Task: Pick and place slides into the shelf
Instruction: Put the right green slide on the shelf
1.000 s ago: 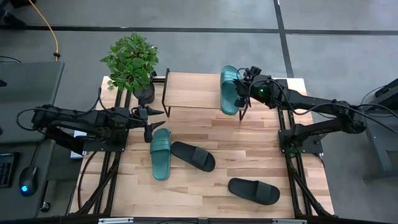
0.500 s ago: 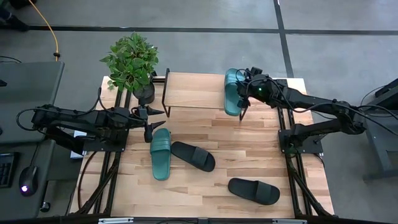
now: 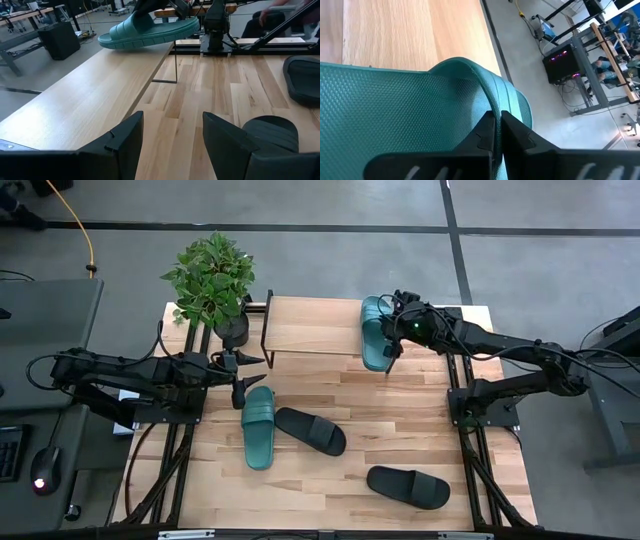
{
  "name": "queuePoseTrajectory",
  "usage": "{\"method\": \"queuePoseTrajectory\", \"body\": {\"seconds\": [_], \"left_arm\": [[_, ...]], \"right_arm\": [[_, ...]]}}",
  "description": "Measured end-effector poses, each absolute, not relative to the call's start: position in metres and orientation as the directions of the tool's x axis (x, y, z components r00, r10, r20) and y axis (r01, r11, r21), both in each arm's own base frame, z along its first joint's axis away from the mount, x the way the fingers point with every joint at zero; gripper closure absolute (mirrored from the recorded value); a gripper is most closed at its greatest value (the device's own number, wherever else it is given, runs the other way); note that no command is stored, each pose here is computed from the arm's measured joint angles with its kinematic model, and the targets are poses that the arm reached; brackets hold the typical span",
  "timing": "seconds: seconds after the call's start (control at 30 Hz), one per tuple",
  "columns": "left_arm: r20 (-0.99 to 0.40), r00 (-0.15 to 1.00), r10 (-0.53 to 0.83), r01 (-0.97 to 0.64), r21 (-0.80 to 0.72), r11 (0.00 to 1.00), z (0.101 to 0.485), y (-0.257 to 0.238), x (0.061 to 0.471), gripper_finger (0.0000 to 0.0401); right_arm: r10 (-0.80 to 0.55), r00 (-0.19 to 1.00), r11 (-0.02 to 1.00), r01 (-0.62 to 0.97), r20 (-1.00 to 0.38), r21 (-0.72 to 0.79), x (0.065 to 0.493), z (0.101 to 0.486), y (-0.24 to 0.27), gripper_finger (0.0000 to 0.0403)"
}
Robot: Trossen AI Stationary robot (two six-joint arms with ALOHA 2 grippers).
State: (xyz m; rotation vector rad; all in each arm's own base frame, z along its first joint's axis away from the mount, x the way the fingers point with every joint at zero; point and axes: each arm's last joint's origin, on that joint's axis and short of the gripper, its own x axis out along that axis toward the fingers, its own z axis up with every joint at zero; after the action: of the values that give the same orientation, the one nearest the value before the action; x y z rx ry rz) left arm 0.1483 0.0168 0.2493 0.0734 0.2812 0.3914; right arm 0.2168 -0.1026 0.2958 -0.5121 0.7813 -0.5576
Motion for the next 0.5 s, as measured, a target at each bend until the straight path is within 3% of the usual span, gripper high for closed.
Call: {"method": "queuePoseTrajectory", "body": {"seconds": [0.5], "left_arm": [[-0.226, 0.894, 0.386, -0.372, 0.104, 0.923, 0.2523, 0.0168, 0.1491, 0.0213]], "right_arm": [[-0.64, 0.577, 0.716, 0.211, -0.507, -0.665, 0.2165, 0.2957, -0.1028, 0.0403]]}}
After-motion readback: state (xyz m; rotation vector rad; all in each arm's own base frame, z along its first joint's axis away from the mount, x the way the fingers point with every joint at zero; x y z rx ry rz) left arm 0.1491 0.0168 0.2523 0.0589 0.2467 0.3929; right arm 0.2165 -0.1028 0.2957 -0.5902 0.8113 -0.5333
